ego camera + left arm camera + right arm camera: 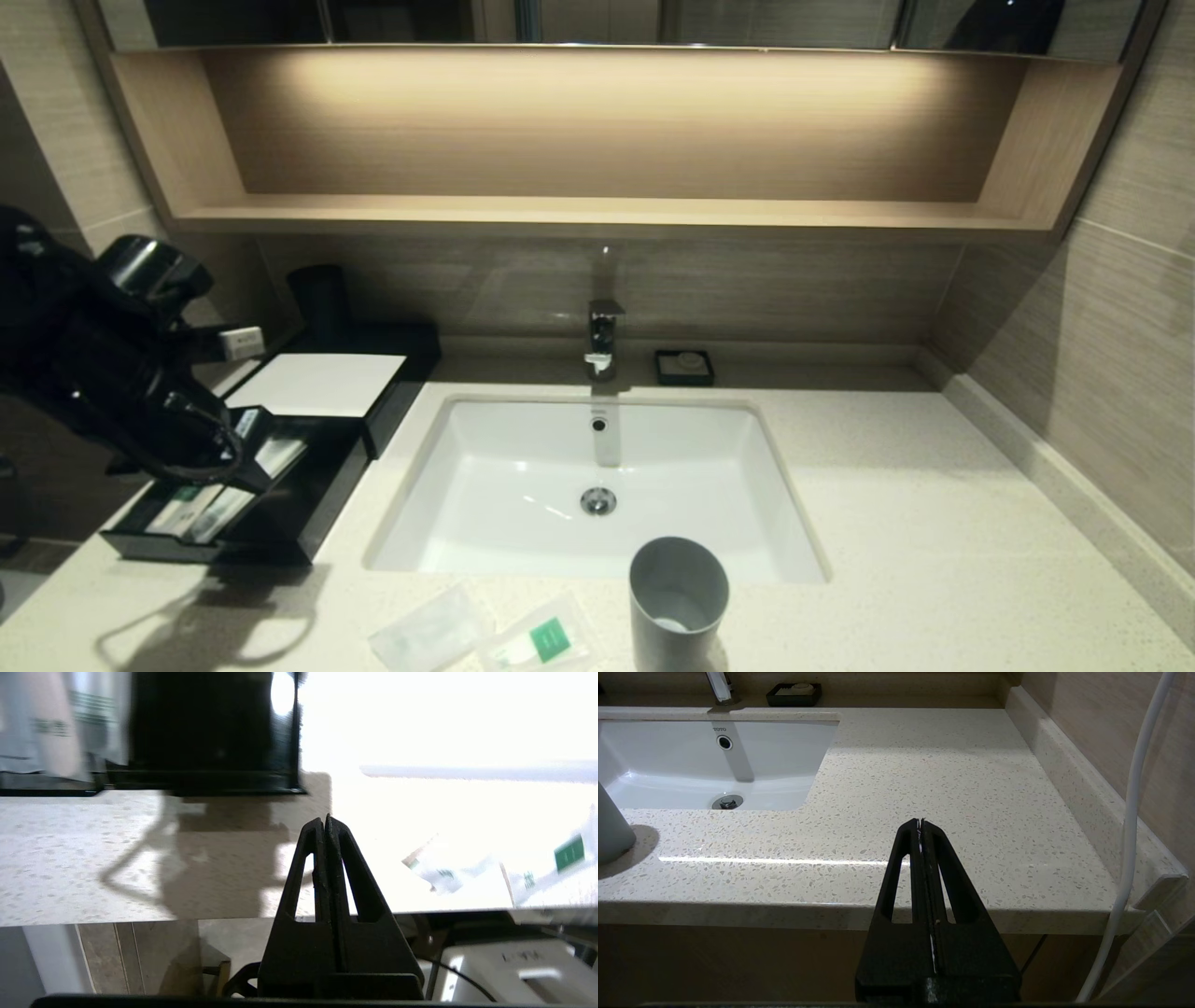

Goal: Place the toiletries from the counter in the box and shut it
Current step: Pick up the bathroom toiletry

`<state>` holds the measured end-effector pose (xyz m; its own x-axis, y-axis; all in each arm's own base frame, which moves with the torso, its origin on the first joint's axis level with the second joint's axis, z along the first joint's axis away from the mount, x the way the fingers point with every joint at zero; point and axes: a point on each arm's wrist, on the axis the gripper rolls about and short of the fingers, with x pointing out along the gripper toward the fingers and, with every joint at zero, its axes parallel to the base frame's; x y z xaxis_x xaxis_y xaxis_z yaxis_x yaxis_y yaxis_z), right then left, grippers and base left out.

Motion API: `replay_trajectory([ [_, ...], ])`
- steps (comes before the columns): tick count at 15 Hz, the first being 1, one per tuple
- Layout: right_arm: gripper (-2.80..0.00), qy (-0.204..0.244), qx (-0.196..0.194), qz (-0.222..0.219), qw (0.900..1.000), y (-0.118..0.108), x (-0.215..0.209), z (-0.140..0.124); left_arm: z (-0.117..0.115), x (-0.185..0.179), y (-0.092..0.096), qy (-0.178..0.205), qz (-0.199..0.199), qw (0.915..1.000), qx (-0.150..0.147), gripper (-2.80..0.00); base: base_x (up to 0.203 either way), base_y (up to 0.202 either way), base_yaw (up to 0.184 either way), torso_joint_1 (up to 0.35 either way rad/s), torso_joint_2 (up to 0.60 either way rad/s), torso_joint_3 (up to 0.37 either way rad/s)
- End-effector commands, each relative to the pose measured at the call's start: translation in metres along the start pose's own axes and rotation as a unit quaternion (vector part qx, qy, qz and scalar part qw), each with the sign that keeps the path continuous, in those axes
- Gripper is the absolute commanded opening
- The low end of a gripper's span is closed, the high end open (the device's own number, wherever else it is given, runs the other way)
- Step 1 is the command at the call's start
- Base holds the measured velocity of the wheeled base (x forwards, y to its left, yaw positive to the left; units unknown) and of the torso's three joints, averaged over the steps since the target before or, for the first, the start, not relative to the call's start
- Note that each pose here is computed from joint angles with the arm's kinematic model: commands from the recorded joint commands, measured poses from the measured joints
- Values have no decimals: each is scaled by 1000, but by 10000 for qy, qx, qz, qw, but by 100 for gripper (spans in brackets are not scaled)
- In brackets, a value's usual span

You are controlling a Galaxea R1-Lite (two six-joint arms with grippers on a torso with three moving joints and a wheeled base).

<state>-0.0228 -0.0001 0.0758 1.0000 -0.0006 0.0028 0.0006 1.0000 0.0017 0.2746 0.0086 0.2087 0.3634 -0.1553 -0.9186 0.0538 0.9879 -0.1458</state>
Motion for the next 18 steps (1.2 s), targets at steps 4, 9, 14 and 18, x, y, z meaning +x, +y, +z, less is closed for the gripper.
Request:
replay_trajectory([
  [4,-280,6,-1,3,10000,0,0,0,-39,-5,-63,311,-583,9937,906,-280,0,0,0,0,0,0],
  [9,-280,1,-1,3,10000,0,0,0,-56,-3,-86,575,-676,9947,520,-280,0,0,0,0,0,0],
  [14,-280,0,-1,3,10000,0,0,0,-65,2,-104,764,-398,9963,-42,-280,0,0,0,0,0,0],
  [18,-280,-8,-1,3,10000,0,0,0,-68,18,-125,1071,-279,9928,-464,-280,0,0,0,0,0,0],
])
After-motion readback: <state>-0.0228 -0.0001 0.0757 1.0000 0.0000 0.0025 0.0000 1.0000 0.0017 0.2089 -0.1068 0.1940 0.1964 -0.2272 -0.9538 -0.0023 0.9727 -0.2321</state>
